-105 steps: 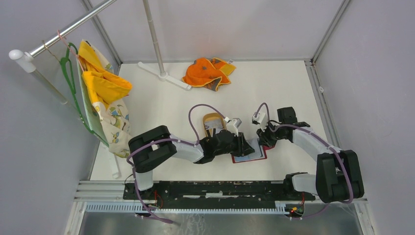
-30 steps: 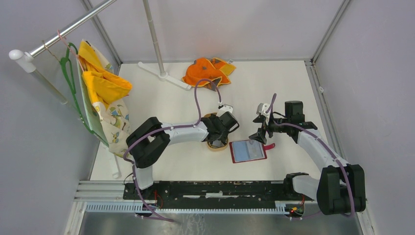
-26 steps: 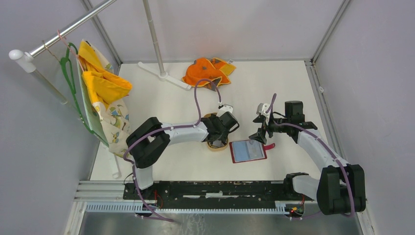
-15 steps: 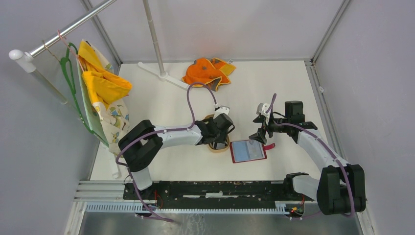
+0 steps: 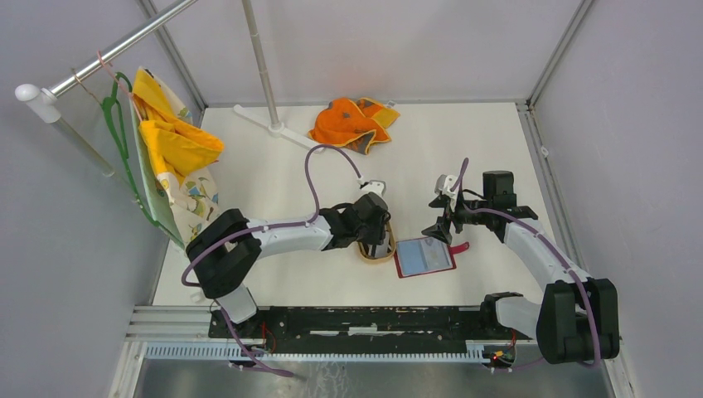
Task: Put the credit cards into the card holder
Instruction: Pick up the credit card from the storage box.
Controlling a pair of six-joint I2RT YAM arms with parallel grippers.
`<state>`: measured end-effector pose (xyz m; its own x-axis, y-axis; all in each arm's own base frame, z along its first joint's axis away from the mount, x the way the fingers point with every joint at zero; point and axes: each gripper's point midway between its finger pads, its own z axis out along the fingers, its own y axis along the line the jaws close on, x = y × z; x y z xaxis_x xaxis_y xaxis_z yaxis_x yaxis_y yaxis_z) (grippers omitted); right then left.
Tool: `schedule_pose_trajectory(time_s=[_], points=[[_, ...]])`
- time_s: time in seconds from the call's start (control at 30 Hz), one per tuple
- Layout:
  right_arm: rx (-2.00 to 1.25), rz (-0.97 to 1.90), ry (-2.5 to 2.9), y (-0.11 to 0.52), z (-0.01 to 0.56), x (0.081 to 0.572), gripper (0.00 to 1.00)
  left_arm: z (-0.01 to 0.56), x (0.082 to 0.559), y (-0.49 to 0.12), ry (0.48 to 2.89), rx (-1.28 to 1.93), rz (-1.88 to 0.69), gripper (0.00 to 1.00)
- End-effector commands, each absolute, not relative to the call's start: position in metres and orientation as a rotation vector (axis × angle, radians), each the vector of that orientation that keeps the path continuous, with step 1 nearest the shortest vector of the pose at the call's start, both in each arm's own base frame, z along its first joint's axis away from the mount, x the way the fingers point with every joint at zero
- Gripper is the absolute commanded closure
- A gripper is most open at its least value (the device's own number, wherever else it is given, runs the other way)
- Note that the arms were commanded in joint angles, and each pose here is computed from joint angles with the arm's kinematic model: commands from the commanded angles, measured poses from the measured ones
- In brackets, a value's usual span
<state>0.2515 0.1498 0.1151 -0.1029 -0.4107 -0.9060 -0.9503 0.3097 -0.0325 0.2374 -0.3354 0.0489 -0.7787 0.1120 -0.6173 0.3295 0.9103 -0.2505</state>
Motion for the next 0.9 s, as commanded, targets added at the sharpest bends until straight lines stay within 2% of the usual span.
schedule_pose_trajectory(time_s=[0.0,0.87], points=[[-1.251,0.721,1.642,0.149,0.125,0.258,0.13,0.077,0.237,-0.358,2.388,0.239,-0.657,0.55],[-1.247,0.719,1.642,0.148,0.125,0.259,0.13,0.074,0.215,-0.390,2.384,0.192,-1.038,0.72]])
